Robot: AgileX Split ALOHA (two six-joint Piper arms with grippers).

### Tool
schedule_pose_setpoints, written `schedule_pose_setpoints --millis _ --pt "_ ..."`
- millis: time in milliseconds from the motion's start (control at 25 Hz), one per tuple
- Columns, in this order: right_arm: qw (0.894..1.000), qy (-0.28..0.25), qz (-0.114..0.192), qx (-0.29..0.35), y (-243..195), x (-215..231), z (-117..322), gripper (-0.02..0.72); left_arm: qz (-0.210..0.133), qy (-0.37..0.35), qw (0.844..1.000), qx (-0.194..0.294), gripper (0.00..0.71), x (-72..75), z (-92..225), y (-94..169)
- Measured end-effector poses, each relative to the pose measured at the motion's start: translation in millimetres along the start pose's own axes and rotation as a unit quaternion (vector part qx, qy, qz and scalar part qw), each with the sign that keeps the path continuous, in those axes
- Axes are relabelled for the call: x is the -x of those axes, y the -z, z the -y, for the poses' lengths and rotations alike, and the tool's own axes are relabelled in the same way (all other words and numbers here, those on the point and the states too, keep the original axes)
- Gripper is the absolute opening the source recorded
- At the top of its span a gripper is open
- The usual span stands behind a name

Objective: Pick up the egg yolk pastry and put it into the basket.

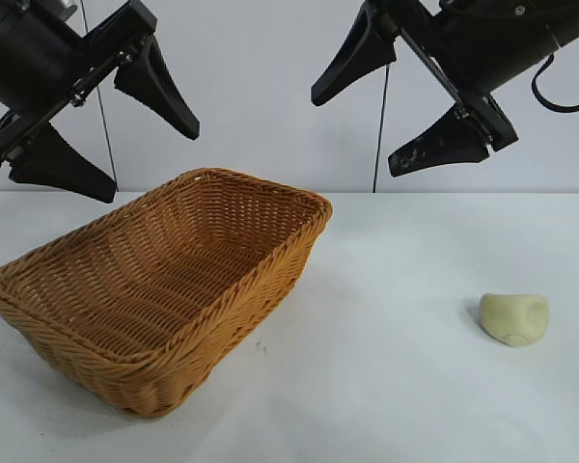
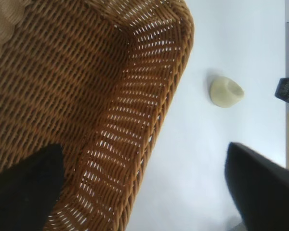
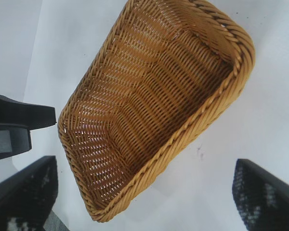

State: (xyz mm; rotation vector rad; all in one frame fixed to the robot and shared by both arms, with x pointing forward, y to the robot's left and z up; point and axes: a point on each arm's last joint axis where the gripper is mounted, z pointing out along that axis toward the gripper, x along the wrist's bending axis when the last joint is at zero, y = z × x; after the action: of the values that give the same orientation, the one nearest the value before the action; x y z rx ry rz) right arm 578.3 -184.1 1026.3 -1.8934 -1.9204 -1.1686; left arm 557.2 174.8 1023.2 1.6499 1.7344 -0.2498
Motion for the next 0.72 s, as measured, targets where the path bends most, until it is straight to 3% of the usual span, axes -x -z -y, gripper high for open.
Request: schedule_pose_setpoints --millis 720 --pt "1.000 0.000 0.000 0.000 0.0 0.0 0.0 0.678 -0.002 0.008 1.000 0.000 0.696 -5.1 -2.3 3.0"
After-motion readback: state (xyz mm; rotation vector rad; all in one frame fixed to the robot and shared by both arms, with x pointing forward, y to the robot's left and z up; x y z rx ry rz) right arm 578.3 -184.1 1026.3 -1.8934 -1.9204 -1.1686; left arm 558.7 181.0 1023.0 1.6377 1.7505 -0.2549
